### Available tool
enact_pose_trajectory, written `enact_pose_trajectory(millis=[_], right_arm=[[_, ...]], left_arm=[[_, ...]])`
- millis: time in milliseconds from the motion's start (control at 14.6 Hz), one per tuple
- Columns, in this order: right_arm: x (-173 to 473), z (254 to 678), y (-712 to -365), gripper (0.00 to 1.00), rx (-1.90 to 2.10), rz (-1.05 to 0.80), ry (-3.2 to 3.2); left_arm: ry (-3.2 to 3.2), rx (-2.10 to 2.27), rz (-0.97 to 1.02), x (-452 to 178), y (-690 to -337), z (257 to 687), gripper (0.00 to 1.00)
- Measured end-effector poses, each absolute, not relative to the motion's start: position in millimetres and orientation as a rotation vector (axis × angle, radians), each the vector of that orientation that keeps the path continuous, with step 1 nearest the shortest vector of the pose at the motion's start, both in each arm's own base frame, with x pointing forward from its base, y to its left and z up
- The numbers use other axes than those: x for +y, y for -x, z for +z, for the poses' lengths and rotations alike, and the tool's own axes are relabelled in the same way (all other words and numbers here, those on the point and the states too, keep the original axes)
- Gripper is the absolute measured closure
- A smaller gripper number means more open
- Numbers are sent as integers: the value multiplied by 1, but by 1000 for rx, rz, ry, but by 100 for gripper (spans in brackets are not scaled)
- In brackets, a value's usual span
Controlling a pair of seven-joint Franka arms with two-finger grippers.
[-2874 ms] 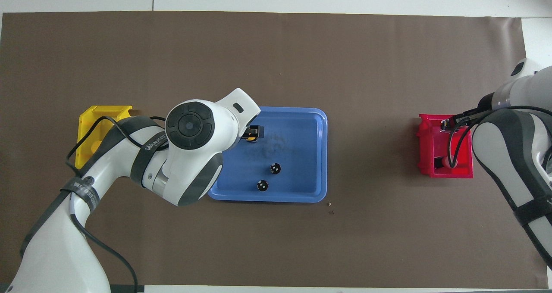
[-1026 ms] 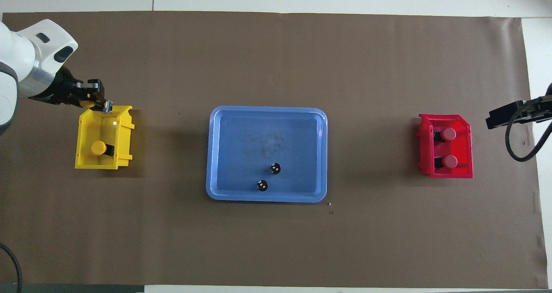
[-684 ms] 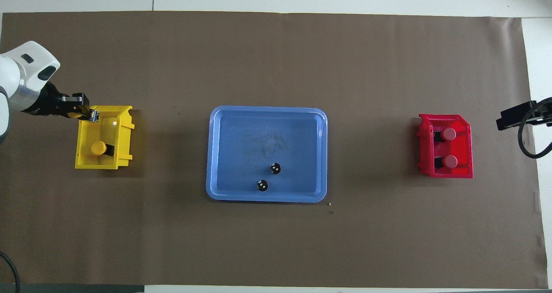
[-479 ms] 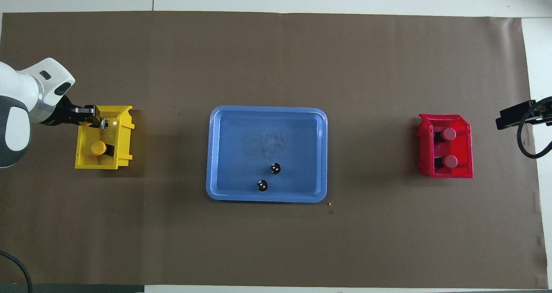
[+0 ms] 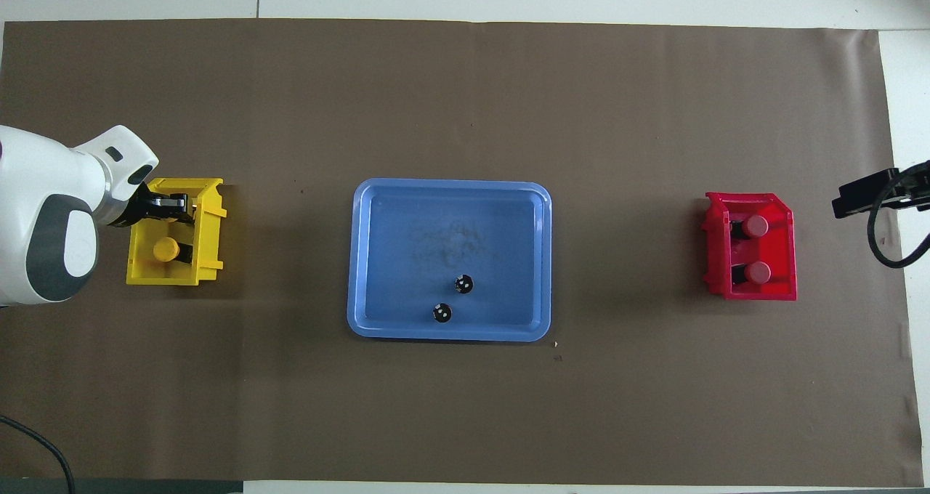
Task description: Sort red and yellow buttons by color
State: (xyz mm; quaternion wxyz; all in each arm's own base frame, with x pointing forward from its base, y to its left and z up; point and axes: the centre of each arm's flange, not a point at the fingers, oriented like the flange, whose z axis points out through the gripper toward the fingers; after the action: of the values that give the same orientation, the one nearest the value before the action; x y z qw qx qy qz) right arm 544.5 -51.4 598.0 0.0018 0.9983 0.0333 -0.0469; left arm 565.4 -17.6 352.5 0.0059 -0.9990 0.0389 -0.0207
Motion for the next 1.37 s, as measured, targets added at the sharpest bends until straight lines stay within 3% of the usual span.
enact_pose_trajectory(millis=[205,479,821,889,1095,1163,1368], right_arm=[[-44,598,-545,0,126,-147,-3131],[-39,598,-546,0,138,-147,-3130],[-39,599,-546,0,138,-145,-3130],[-40,599,-546,0,138,-145,-3130],[-40,599,-546,0,138,-144,-3130],[-40,599,-546,0,138,-143,-3130],[-40,600,-546,0,138,-142,-3130]], left_arm=[[3127,122,-74,-17,-566,353,57],[3127,113,-70,-15,-569,354,48],[3127,108,-28,-14,-584,396,44],[3126,109,-16,-14,-588,410,40],[3126,120,15,-16,-596,454,5],[3126,130,23,-19,-599,476,0],[3125,168,46,-27,-595,561,0]])
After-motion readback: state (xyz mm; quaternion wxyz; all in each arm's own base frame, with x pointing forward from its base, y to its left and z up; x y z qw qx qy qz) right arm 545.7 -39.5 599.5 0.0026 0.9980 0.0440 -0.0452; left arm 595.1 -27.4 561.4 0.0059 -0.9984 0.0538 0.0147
